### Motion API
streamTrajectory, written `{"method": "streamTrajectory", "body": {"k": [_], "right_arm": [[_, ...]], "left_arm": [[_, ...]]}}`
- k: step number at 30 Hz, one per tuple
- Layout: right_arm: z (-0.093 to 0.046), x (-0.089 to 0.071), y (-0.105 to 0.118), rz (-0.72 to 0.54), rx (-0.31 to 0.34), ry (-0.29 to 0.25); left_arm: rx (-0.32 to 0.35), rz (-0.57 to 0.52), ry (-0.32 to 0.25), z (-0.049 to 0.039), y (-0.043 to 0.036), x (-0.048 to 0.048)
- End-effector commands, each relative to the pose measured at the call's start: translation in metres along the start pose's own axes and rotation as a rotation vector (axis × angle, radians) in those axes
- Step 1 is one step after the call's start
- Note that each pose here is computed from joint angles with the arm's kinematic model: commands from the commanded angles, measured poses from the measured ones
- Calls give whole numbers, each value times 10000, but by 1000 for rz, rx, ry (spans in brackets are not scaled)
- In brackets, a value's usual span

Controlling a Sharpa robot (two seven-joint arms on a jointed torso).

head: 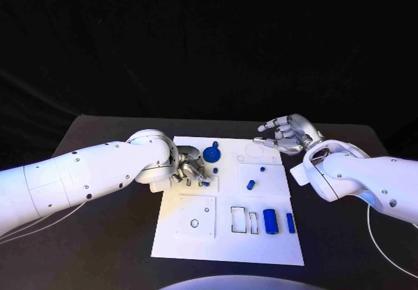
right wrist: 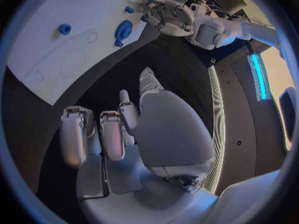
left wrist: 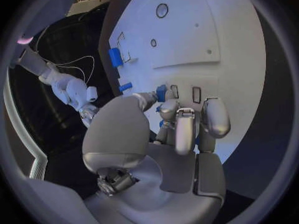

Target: Assemble the parts on the task board

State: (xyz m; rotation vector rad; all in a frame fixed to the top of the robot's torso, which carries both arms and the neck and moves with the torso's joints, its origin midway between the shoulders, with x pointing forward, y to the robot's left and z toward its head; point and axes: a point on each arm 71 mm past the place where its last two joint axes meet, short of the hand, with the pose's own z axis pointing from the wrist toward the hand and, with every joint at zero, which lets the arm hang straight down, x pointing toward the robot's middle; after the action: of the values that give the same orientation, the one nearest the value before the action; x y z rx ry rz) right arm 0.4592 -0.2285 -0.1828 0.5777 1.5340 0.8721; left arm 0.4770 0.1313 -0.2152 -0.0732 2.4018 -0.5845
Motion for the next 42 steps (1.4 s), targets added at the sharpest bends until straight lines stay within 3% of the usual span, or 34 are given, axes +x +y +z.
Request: {"method": "streamTrajectory", "body": {"k": [1,9,17,23,29,37,42], "right_arm": [[0,19,0,-4,-1,17],[-1,27,0,-3,-1,19],[-6,29,0,1,-1,18],[-9,25,-5,3,-1,16],[-12,19,-15,3,0,15],[-14,15,-23,3,1,15],[-15,15,-28,3,2,15]], "left_arm": [[4,-8,27,3,-15,28],[10,-41,31,-15,5,28],[31,-146,6,-123,58,14],[43,-205,-49,-230,106,2],[48,-210,-142,-308,149,-13],[37,-154,-231,-295,207,46],[29,-110,-248,-265,220,104]]}}
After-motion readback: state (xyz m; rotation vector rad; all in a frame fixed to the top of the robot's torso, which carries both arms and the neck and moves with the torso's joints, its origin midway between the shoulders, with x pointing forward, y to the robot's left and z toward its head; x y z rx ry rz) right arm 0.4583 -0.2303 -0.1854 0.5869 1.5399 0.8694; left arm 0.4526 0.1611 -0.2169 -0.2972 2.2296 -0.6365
